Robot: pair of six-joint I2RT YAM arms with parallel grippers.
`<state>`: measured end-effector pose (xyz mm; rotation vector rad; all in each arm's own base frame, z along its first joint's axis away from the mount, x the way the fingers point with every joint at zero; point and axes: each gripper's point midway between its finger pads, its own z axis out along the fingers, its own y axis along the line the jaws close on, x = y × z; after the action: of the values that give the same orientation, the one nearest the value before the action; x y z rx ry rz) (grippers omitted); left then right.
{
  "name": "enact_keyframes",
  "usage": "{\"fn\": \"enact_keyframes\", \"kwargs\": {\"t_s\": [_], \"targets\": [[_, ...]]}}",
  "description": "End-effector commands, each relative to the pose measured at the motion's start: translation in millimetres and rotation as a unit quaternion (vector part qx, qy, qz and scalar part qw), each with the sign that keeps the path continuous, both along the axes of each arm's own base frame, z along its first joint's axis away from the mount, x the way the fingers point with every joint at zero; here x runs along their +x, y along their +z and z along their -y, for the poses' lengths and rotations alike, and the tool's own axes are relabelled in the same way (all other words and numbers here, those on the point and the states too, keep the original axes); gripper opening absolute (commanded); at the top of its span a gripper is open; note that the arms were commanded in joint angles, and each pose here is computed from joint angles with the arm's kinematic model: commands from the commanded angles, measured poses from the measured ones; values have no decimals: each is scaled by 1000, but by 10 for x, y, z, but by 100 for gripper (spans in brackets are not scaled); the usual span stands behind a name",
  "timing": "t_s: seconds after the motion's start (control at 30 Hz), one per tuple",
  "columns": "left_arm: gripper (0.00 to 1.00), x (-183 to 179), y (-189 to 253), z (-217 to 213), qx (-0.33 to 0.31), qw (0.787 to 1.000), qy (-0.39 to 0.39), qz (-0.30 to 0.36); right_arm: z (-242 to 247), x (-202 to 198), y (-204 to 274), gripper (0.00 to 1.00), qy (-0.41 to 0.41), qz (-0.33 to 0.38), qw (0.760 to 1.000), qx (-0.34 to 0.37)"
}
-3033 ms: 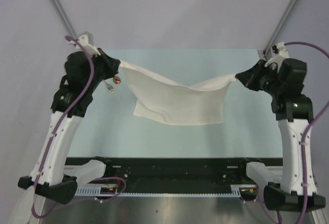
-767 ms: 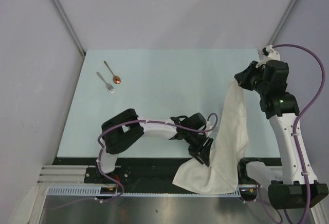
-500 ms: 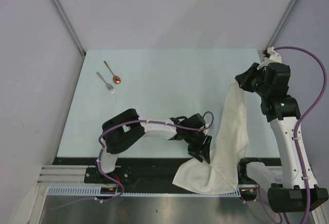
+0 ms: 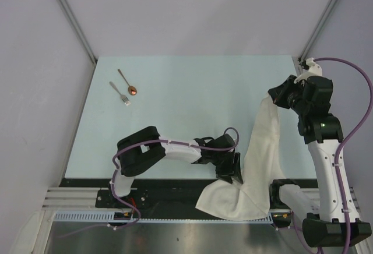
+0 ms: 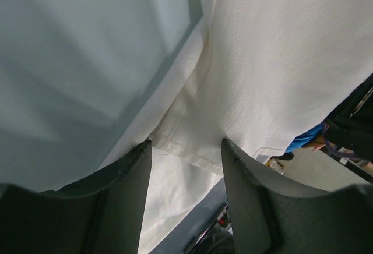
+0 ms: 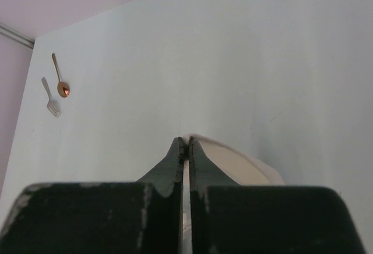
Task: Fold the napkin into a case and place the utensils inside
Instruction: Pick up the crumpled napkin from the corner of the board, then flatten out the crumpled napkin at the center of the board.
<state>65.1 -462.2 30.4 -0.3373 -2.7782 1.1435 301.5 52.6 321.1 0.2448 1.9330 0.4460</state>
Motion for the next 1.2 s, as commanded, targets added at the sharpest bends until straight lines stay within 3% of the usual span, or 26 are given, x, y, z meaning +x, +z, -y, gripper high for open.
{"fn": "enact_keyframes", "kwargs": {"t_s": [0.0,0.2,0.37,0.53,0.7,0.87,1.0,1.07,1.17], "targets": [[52,52,70,195,-25,999,35,5,-25,-45,73,0,9,16,1000,3],[26,98,75,138,-17,998,46,26,-36,-64,35,0,13,13,1000,4],[1,255,90,-38,10,995,42,85,-20,-49,63,0,10,17,1000,2],[0,489,213,-237,45,983,38,172,-7,-20,63,0,7,17,1000,2],[0,1109,614,-722,80,945,39,314,-25,54,69,0,11,20,1000,6],[0,1947,1029,-1469,147,892,77,420,-21,155,38,0,8,19,1000,9],[0,2657,1427,-2061,219,830,134,495,44,315,-17,0,-3,14,1000,20],[0,2955,1494,-2331,256,809,134,512,42,410,-73,0,-6,6,1000,26],[0,3381,1399,-2579,299,811,132,485,103,568,-163,0,-28,-12,999,33]]}}
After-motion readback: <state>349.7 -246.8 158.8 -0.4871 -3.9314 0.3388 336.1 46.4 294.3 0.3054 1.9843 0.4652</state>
